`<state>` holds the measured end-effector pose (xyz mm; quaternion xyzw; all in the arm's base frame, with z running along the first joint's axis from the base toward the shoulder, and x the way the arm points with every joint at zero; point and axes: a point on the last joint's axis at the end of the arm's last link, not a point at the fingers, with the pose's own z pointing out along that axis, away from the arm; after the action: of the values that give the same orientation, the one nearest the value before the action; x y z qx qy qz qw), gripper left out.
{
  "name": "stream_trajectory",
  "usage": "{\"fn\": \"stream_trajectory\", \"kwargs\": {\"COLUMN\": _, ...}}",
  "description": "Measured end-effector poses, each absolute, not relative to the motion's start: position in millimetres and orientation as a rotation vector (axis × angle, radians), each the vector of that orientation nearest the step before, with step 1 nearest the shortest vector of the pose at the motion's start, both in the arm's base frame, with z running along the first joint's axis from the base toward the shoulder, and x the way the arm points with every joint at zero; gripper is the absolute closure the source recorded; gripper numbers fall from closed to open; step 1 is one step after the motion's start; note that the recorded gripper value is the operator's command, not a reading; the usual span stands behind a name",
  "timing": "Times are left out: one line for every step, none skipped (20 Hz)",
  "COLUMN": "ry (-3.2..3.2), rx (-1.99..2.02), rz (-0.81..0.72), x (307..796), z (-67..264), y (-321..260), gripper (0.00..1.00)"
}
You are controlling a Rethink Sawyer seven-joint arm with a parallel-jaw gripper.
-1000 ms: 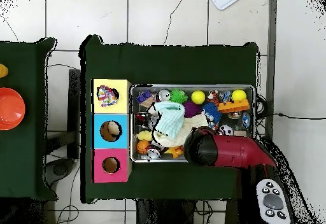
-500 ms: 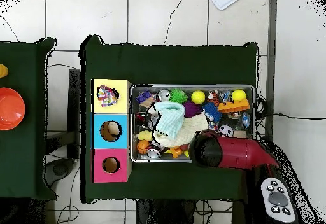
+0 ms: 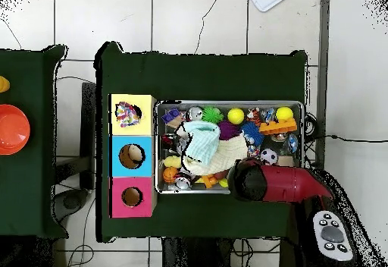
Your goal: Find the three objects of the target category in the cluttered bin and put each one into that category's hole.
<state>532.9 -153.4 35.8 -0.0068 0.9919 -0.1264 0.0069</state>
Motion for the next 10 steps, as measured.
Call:
{"fn": "stream_trajectory", "kwargs": {"ry": 3.101, "rx": -0.029, "rz": -0.395, "x": 533, "z": 34, "y": -153, "gripper": 0.00}}
{"fn": "stream_trajectory", "kwargs": {"ry": 3.099, "rx": -0.034, "rz": -0.394, "x": 532, "z": 32, "y": -153, "gripper": 0.00}}
{"fn": "stream_trajectory", "kwargs": {"ry": 3.096, "rx": -0.040, "rz": -0.394, "x": 532, "z": 30, "y": -153, "gripper": 0.00}}
{"fn": "stream_trajectory", "kwargs": {"ry": 3.093, "rx": -0.044, "rz": -0.393, "x": 532, "z": 29, "y": -153, "gripper": 0.00}}
{"fn": "stream_trajectory", "kwargs": {"ry": 3.086, "rx": -0.056, "rz": -0.391, "x": 532, "z": 25, "y": -152, "gripper": 0.00}}
{"fn": "stream_trajectory", "kwargs": {"ry": 3.082, "rx": -0.062, "rz": -0.390, "x": 532, "z": 23, "y": -152, "gripper": 0.00}}
{"fn": "stream_trajectory", "kwargs": {"ry": 3.078, "rx": -0.065, "rz": -0.389, "x": 532, "z": 22, "y": -152, "gripper": 0.00}}
{"fn": "stream_trajectory", "kwargs": {"ry": 3.074, "rx": -0.070, "rz": -0.388, "x": 532, "z": 21, "y": -152, "gripper": 0.00}}
{"fn": "stream_trajectory", "kwargs": {"ry": 3.067, "rx": -0.076, "rz": -0.386, "x": 533, "z": 19, "y": -151, "gripper": 0.00}}
{"fn": "stream_trajectory", "kwargs": {"ry": 3.061, "rx": -0.082, "rz": -0.384, "x": 533, "z": 18, "y": -151, "gripper": 0.00}}
